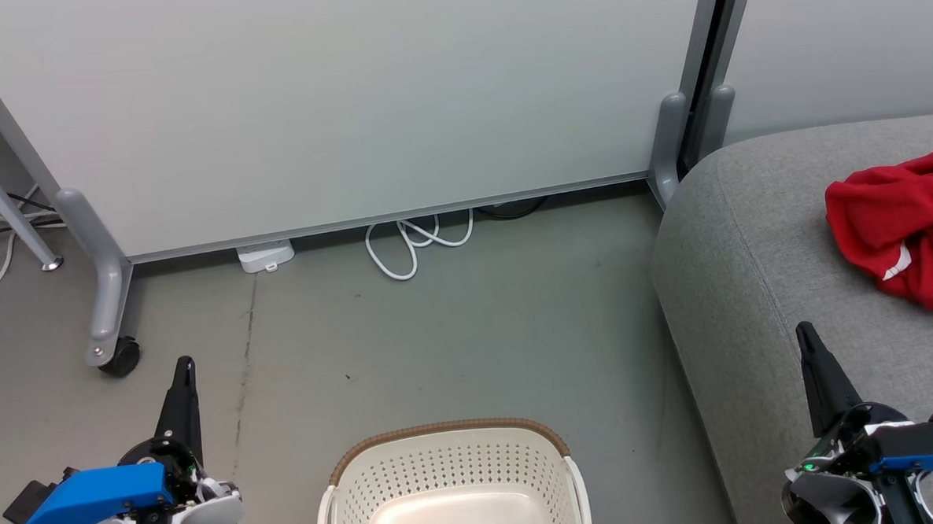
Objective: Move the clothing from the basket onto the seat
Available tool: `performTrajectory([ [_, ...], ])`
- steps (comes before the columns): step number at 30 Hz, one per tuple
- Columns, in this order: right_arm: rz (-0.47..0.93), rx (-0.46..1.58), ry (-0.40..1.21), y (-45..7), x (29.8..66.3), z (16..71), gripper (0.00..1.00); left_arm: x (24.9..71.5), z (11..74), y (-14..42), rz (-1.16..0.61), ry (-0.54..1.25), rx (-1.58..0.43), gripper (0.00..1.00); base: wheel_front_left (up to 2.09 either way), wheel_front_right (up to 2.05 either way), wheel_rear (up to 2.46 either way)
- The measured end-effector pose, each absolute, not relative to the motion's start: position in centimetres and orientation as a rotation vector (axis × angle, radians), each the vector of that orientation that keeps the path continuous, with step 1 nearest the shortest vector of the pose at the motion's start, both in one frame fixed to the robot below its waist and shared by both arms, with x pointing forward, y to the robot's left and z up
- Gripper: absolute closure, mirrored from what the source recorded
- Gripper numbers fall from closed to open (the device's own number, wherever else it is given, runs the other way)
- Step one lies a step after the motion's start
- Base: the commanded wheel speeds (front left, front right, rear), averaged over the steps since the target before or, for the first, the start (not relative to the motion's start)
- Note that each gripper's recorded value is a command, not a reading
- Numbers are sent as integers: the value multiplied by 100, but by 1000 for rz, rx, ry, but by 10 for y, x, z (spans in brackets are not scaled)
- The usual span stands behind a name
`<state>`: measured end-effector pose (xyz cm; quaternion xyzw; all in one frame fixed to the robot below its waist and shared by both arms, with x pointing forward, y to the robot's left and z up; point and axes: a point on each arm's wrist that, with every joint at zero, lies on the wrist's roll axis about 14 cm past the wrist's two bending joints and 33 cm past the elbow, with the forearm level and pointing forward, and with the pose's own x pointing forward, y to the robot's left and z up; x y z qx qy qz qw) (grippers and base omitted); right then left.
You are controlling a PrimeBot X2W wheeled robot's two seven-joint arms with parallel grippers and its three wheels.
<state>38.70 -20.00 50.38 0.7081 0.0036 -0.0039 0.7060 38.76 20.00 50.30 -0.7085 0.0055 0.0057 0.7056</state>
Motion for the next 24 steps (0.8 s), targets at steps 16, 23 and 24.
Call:
performTrajectory([
  [16, -9, 1574, 8, -200, 387, 504, 100, 388, 503, 200, 13, 12, -1575, 100, 0, 0, 0],
  [23, -8, 1574, 8, -200, 387, 504, 100, 388, 503, 200, 12, 12, -1575, 100, 0, 0, 0],
  [24, -8, 1574, 8, -200, 387, 504, 100, 388, 503, 200, 12, 12, -1575, 100, 0, 0, 0],
])
